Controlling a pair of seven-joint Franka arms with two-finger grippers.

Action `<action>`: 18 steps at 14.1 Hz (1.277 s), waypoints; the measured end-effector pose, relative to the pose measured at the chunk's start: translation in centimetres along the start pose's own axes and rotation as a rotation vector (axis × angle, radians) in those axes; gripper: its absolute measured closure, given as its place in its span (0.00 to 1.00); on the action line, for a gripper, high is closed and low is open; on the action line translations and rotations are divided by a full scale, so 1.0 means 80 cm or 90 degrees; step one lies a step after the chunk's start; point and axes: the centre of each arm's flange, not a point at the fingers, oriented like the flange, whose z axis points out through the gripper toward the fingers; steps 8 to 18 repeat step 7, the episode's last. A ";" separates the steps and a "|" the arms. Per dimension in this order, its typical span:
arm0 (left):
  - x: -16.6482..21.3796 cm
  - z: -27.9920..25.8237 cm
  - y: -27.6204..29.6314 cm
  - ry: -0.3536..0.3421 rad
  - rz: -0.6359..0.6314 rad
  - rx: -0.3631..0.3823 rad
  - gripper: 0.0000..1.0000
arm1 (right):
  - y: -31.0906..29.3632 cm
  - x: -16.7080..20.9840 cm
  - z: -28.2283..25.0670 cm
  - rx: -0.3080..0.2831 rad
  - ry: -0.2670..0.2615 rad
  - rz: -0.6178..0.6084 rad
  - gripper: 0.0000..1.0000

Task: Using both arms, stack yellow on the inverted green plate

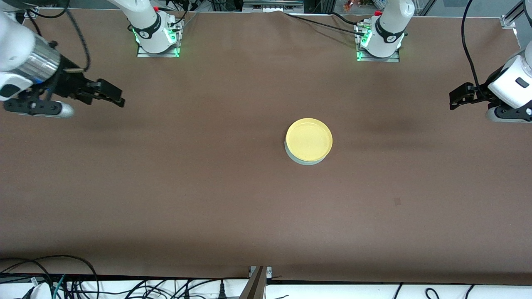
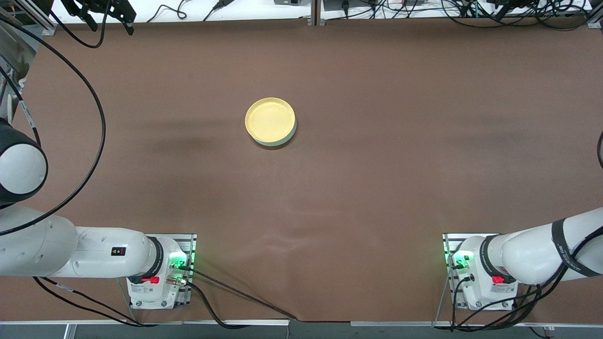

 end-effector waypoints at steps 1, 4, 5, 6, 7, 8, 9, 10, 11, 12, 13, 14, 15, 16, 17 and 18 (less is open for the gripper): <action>0.000 0.000 0.000 0.000 0.000 0.000 0.00 | 0.019 0.002 -0.002 -0.001 -0.001 -0.012 0.00; 0.000 0.000 0.000 0.000 0.000 0.000 0.00 | 0.045 0.004 -0.001 -0.027 -0.001 -0.065 0.00; 0.000 0.000 0.000 0.000 0.000 0.000 0.00 | 0.044 0.003 -0.002 -0.032 -0.001 -0.076 0.00; 0.000 0.000 0.000 0.000 0.000 0.000 0.00 | 0.040 0.002 -0.002 -0.037 0.000 -0.083 0.00; 0.000 0.000 0.000 0.000 0.000 0.000 0.00 | 0.037 0.001 -0.002 -0.043 0.001 -0.088 0.00; 0.000 0.000 0.000 0.000 0.000 0.000 0.00 | 0.037 0.001 -0.002 -0.043 0.001 -0.088 0.00; 0.000 0.000 0.000 0.000 0.000 0.000 0.00 | 0.037 0.001 -0.002 -0.043 0.001 -0.088 0.00; 0.000 0.000 0.000 0.000 0.000 0.000 0.00 | 0.037 0.001 -0.002 -0.043 0.001 -0.088 0.00; 0.000 0.000 0.000 0.000 0.000 0.000 0.00 | 0.037 0.001 -0.002 -0.043 0.001 -0.088 0.00; 0.000 0.000 0.000 0.000 0.000 0.000 0.00 | 0.037 0.001 -0.002 -0.043 0.001 -0.088 0.00; 0.000 0.000 0.000 0.000 0.000 0.000 0.00 | 0.037 0.001 -0.002 -0.043 0.001 -0.088 0.00; 0.000 0.000 0.000 0.000 0.000 0.000 0.00 | 0.037 0.001 -0.002 -0.043 0.001 -0.088 0.00; 0.000 0.000 0.000 0.000 0.000 0.000 0.00 | 0.037 0.001 -0.002 -0.043 0.001 -0.088 0.00; 0.000 0.000 0.000 0.000 0.000 0.000 0.00 | 0.037 0.001 -0.002 -0.043 0.001 -0.088 0.00; 0.000 0.000 0.000 0.000 0.000 0.000 0.00 | 0.037 0.001 -0.002 -0.043 0.001 -0.088 0.00; 0.000 0.000 0.000 0.000 0.000 0.000 0.00 | 0.037 0.001 -0.002 -0.043 0.001 -0.088 0.00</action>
